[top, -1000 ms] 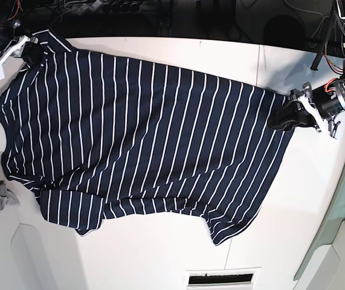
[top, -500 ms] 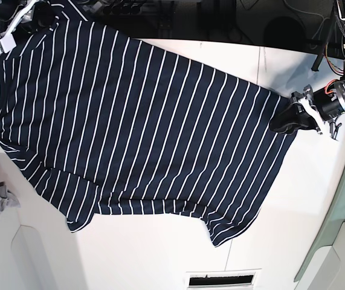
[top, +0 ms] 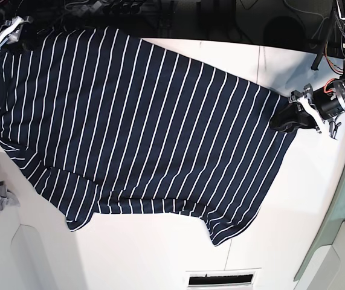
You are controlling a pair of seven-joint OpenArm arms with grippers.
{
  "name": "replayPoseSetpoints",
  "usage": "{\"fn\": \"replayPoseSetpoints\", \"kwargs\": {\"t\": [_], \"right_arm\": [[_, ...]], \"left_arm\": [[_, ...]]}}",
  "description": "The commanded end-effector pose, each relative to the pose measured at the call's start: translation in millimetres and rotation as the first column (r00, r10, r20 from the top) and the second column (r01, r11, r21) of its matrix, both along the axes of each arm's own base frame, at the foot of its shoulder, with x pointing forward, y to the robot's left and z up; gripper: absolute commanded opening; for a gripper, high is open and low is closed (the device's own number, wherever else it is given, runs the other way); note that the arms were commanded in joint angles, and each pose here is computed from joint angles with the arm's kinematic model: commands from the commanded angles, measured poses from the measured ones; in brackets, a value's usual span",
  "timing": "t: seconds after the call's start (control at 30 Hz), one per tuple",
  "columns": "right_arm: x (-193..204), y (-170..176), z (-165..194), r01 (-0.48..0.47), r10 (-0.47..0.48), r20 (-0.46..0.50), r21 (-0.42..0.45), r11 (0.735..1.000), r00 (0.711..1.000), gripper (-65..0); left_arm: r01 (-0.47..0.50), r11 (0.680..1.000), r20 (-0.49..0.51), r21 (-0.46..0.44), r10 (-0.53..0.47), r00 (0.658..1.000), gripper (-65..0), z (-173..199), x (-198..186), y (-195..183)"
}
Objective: Layout the t-shirt on the table in an organized manner, then fold the t-shirt properly
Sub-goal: 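Open the left gripper and lift it off the flattened shirt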
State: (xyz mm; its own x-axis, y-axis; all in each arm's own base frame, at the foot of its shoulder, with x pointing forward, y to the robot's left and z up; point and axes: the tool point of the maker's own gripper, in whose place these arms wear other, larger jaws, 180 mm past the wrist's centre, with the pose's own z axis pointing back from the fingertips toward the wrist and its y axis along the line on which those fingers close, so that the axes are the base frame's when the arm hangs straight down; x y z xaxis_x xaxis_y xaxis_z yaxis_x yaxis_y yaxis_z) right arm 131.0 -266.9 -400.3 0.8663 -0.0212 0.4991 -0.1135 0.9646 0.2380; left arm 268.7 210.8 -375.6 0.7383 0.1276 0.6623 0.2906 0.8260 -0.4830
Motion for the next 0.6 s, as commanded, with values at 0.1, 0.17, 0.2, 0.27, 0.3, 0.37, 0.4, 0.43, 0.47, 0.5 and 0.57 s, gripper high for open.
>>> {"fn": "replayPoseSetpoints", "kwargs": {"t": [0.1,0.17,0.2,0.27,0.3,0.37,0.4,0.43,0.47,0.5,0.57], "right_arm": [[29,-29,2,0.078,-0.074,0.056,-0.084,0.993,0.996,-52.0],[38,-37,-4,0.111,-0.106,0.057,-0.09,0.99,0.993,-54.2],[41,-41,-6,0.121,-0.116,0.057,-0.094,0.988,0.992,-54.2],[49,-50,-9,0.138,-0.131,0.067,-0.113,0.984,0.989,-58.4],[53,-54,-11,0.146,-0.137,0.077,-0.127,0.981,0.988,-63.6],[59,-65,-14,0.149,-0.136,0.079,-0.18,0.972,0.988,-65.0],[61,-70,-16,0.145,-0.133,0.072,-0.208,0.967,0.988,-65.0],[62,-74,-16,0.141,-0.129,0.068,-0.232,0.962,0.989,-65.0],[64,-77,-16,0.137,-0.124,0.067,-0.254,0.957,0.99,-65.0],[65,-79,-16,0.134,-0.121,0.064,-0.268,0.954,0.991,-65.0],[66,-79,-15,0.138,-0.124,0.069,-0.267,0.954,0.99,-65.0]], "left_arm": [[0.002,1.0,0.054,-0.004,-0.002,0.999,-42.8,15,9,3],[-0.003,1.0,0.062,-0.007,0.003,0.998,-43.0,16,10,4],[-0.007,1.0,0.07,-0.01,0.008,0.998,-44.2,17,11,4],[-0.018,1.0,0.09,-0.018,0.02,0.996,-50.9,20,14,4],[-0.019,1.0,0.097,-0.018,0.021,0.995,-55.6,21,16,4],[-0.015,1.0,0.113,0.013,0.013,0.994,-64.8,19,19,3],[-0.008,0.999,0.121,0.046,0.002,0.993,-65.0,16,22,3],[0.003,0.997,0.128,0.083,-0.013,0.992,-65.0,13,25,2],[0.015,0.993,0.133,0.119,-0.031,0.991,-65.0,9,27,0],[0.015,0.988,0.129,0.154,-0.035,0.991,-65.0,4,31,0],[-0.001,0.978,0.109,0.207,-0.022,0.994,-65.0,-8,41,3]]}}
